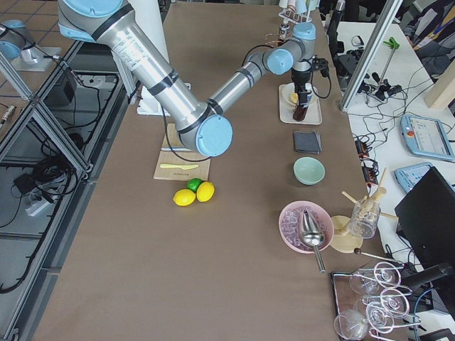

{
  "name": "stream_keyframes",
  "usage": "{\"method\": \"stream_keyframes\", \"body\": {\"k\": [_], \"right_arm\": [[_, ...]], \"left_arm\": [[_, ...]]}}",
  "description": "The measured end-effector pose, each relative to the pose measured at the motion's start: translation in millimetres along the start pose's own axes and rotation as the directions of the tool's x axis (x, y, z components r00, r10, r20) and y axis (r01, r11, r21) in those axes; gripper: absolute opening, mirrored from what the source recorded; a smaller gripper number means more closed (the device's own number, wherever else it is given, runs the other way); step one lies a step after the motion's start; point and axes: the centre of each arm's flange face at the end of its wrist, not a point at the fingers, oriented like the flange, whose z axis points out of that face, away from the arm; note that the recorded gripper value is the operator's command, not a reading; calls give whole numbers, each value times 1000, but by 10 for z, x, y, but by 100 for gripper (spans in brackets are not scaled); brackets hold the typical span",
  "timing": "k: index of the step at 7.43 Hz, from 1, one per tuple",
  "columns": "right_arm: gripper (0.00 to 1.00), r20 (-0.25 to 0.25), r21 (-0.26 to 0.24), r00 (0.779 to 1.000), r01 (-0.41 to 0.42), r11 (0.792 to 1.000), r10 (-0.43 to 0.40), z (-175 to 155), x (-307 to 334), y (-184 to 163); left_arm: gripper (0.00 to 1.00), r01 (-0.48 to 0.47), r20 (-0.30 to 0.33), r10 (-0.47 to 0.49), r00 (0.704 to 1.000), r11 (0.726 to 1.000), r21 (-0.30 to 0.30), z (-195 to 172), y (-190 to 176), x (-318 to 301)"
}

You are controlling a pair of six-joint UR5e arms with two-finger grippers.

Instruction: Place tea on tray

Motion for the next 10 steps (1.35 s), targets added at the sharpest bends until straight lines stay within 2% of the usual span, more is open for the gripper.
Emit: {"method": "stream_keyframes", "body": {"k": [2, 3, 4, 5, 6, 8, 10], "right_arm": [[100, -61, -42, 995, 75, 996, -78, -187, 925, 528], [100, -73, -72, 990, 111, 991, -117, -257, 1506, 714], [100, -45, -112, 987, 148, 983, -154, -321, 2195, 867], [100, -9, -140, 984, 176, 974, -179, -383, 2897, 1025], [100, 4, -165, 981, 191, 968, -193, -372, 3516, 1182], [100, 10, -200, 980, 199, 960, -201, -361, 4615, 1425], [100, 15, -218, 981, 193, 957, -194, -348, 5248, 1722]], "left_arm": [[97, 19, -1, -19, 1000, 1000, -18, 87, 14, -68], [97, 28, -1, -28, 1000, 999, -29, 153, 7, -116], [97, 35, -12, -36, 999, 999, -38, 206, 6, -145], [97, 45, -57, -48, 997, 998, -51, 259, 13, -142], [97, 53, -96, -59, 994, 997, -63, 307, 24, -144], [97, 71, -122, -80, 989, 995, -74, 339, 55, -184], [97, 97, -120, -106, 987, 992, -74, 325, 127, -302]]}}
